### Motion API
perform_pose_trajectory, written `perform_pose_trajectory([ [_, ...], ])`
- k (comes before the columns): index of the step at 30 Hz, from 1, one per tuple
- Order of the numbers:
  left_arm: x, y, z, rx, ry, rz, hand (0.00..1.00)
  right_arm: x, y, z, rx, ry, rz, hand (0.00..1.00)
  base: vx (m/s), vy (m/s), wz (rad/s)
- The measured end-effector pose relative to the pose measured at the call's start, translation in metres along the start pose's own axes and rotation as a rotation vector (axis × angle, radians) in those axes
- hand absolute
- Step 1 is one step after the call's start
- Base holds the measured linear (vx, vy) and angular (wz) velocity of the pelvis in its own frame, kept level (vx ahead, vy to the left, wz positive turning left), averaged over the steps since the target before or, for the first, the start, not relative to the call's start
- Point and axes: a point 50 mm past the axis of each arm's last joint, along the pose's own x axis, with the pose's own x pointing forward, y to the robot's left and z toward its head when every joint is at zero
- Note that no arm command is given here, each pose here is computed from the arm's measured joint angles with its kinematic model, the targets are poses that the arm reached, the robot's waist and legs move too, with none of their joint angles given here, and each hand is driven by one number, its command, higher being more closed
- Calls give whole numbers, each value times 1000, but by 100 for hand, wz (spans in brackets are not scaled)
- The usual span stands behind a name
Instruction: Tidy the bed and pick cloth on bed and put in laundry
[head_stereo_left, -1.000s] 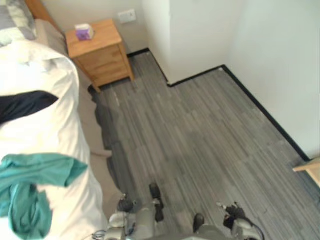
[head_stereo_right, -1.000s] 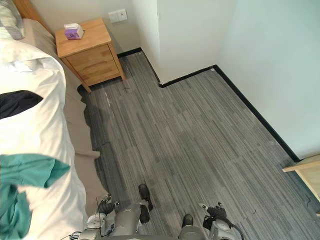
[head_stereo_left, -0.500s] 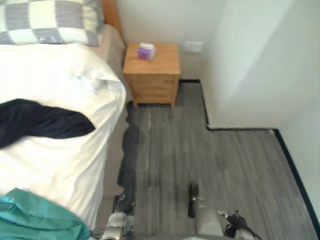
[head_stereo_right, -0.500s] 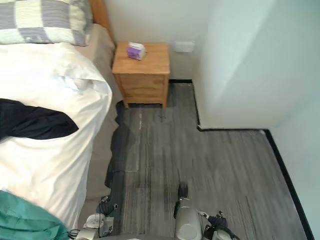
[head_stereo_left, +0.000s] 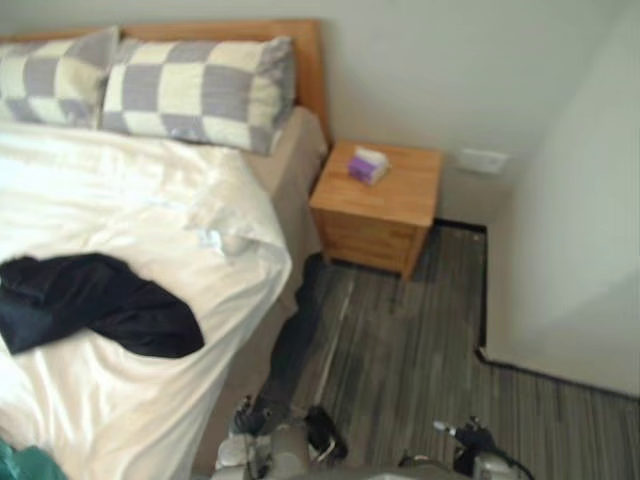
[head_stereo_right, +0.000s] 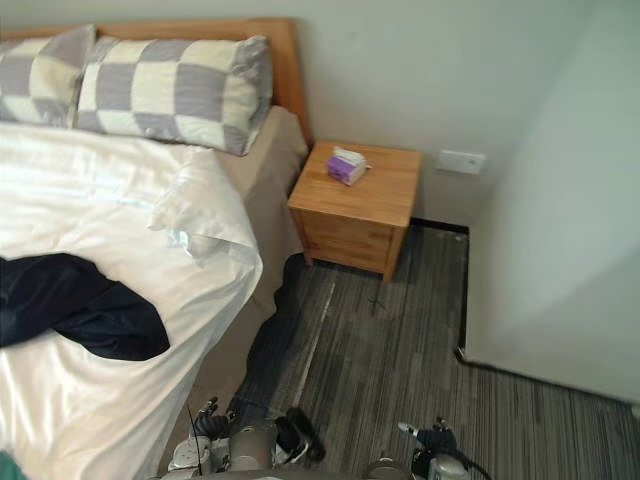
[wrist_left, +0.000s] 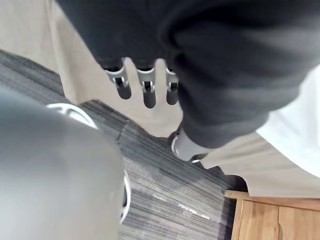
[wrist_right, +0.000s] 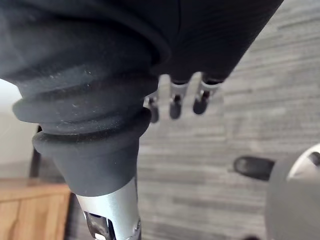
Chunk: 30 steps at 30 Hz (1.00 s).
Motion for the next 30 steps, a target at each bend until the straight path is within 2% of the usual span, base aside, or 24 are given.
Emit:
perform_pose_trajectory([
  [4,2,12,-5,-58,48,32,0,2,-7,0,-4,9,-20,0,527,98,155],
  [8,0,11,-11,-73,76,30,0,1,-2,3,8,-4,5,0,540,-48,138],
  [11,0,9,-12,-70,80,23,0,1,-5,5,21,-16,-2,0,428,-306,159],
  [13,0,8,-12,-64,82,22,0,-2,-12,-10,57,25,-27,0,356,-467,241],
  [16,1,28,-13,-16,78,61,0,-8,-7,-33,133,96,-29,0,291,-573,202],
  [17,1,26,-14,-22,83,55,0,-8,-7,-35,149,109,-32,0,161,-419,121],
  [21,-2,3,-18,-4,97,-1,0,-3,-21,-23,127,78,-57,0,-1,-368,50],
  [26,-1,7,-15,12,85,6,0,-6,-24,-36,104,124,-63,0,-139,-117,47],
  [30,0,12,-16,-4,94,21,0,-12,-28,-50,236,165,-117,0,-160,81,36],
])
